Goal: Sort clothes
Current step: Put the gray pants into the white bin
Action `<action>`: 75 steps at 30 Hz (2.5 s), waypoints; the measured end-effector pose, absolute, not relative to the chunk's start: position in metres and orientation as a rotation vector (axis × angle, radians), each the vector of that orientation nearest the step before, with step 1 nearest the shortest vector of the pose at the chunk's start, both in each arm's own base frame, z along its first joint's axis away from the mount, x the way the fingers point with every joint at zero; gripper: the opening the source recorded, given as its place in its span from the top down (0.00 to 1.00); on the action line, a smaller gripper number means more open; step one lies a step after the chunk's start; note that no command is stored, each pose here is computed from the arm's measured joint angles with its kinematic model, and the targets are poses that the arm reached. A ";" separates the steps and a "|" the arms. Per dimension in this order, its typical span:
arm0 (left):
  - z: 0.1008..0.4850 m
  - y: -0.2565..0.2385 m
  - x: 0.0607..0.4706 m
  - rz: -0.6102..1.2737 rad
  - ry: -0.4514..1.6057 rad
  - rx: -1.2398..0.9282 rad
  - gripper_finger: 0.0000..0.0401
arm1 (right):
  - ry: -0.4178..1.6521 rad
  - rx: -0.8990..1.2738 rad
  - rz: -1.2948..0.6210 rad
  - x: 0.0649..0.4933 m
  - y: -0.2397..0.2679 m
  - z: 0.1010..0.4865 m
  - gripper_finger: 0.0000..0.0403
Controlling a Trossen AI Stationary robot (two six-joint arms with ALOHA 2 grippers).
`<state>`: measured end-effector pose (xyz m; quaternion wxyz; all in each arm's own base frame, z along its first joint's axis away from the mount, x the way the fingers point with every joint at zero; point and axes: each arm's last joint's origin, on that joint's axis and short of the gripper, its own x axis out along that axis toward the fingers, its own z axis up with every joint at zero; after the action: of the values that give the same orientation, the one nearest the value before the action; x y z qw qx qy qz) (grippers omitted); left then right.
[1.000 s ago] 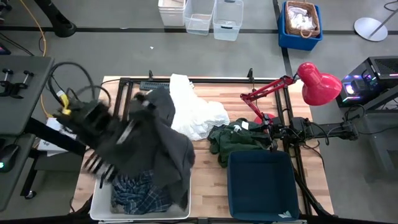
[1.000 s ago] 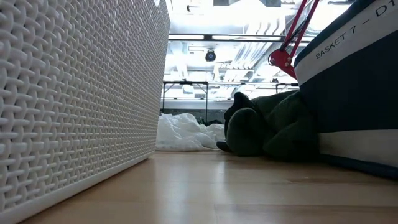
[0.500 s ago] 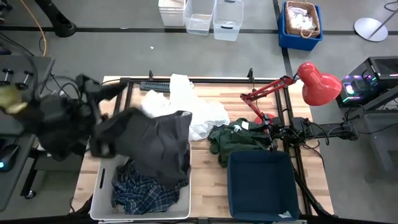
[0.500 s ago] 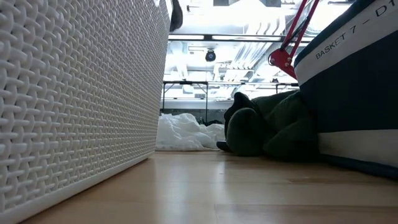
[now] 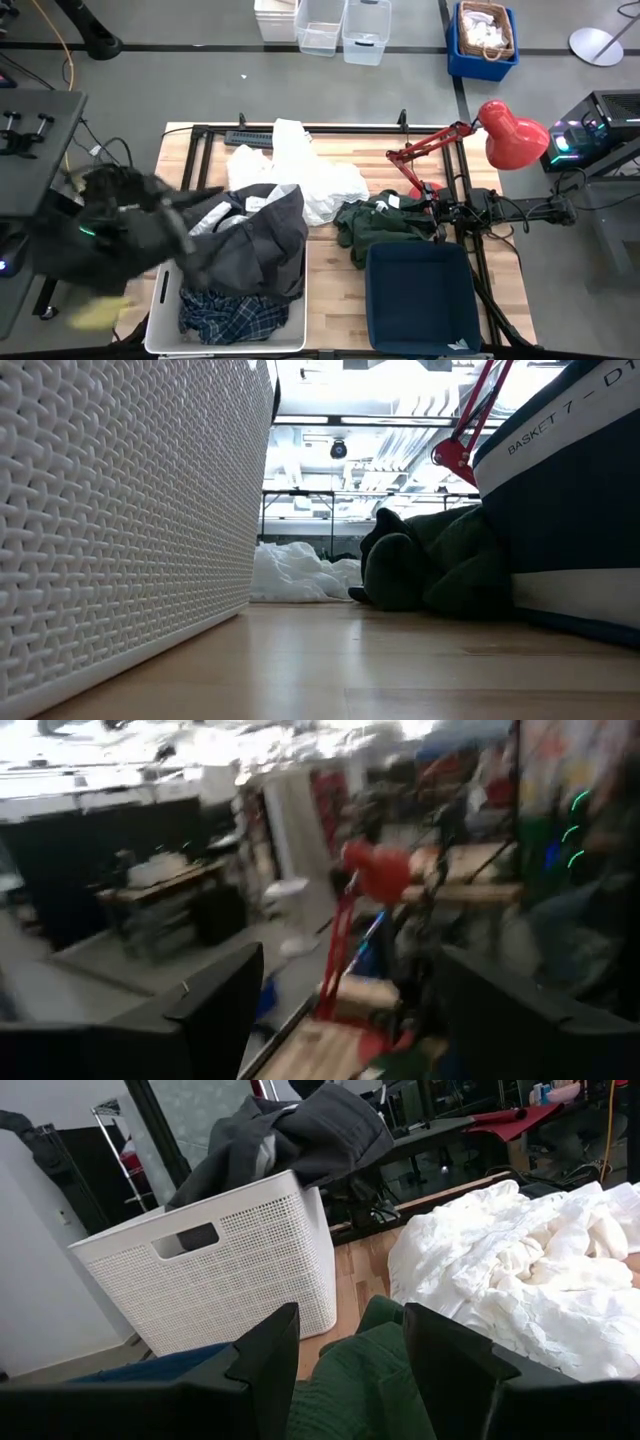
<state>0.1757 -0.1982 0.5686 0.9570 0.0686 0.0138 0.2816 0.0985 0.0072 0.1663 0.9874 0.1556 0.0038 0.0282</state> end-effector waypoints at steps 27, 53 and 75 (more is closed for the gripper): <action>0.396 0.035 0.263 0.847 1.074 -0.353 0.30 | 0.010 0.312 0.056 0.099 0.007 0.166 0.56; 0.338 0.013 0.317 0.369 1.497 -0.534 0.30 | 0.010 0.312 0.057 0.099 0.007 0.166 0.56; 0.383 -0.207 0.186 0.305 1.324 -0.551 0.30 | 0.010 0.312 0.056 0.099 0.007 0.166 0.56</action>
<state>0.1857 -0.2070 0.3826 0.7433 -0.2513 0.6042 0.1390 0.0987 0.0072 0.1660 0.9874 0.1556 0.0052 0.0281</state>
